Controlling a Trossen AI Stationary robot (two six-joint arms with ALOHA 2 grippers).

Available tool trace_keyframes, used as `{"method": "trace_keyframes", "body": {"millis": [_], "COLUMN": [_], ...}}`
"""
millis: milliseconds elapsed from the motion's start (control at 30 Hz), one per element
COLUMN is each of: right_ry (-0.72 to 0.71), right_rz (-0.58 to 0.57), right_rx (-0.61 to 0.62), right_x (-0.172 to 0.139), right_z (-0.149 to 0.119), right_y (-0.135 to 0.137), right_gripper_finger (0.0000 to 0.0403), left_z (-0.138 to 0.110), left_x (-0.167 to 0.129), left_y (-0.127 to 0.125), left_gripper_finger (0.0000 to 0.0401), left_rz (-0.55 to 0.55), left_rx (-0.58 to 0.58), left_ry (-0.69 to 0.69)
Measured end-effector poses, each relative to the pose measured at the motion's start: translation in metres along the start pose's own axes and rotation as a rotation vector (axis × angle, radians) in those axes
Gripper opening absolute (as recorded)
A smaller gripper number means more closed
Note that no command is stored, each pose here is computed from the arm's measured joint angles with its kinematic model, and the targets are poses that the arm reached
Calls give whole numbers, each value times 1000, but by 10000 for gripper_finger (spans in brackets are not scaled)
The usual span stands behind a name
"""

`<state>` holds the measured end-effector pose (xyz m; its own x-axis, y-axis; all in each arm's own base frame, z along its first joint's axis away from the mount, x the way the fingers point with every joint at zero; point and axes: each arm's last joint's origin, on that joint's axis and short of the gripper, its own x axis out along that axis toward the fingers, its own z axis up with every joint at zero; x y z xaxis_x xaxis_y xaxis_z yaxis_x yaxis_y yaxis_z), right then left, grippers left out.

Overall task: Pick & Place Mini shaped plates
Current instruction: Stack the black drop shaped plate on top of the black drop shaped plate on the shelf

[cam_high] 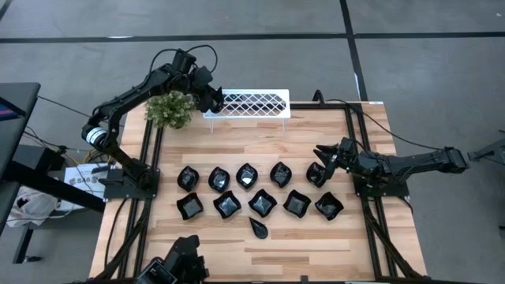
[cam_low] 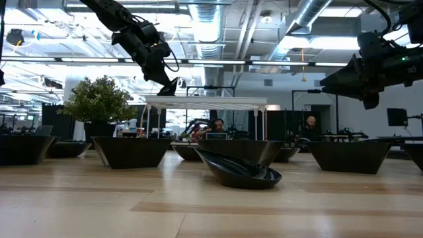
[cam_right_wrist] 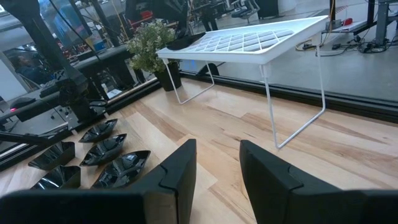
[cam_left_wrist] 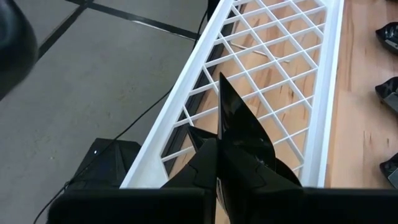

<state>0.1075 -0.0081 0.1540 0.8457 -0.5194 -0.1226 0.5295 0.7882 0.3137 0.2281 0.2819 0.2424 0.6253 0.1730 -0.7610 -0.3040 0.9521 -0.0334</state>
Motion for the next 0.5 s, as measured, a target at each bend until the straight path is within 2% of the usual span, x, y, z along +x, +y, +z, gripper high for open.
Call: {"method": "trace_keyframes", "body": {"millis": [267, 500], "right_ry": [0, 0], "right_rz": [0, 0], "right_rx": [0, 0], "right_x": [0, 0], "right_z": [0, 0], "right_y": [0, 0], "right_gripper_finger": [119, 119], "left_z": [0, -1], "left_x": [0, -1], "left_y": [0, 1], "left_gripper_finger": [49, 58], "left_rz": [0, 15], "left_rx": [0, -2], "left_ry": [0, 7]}}
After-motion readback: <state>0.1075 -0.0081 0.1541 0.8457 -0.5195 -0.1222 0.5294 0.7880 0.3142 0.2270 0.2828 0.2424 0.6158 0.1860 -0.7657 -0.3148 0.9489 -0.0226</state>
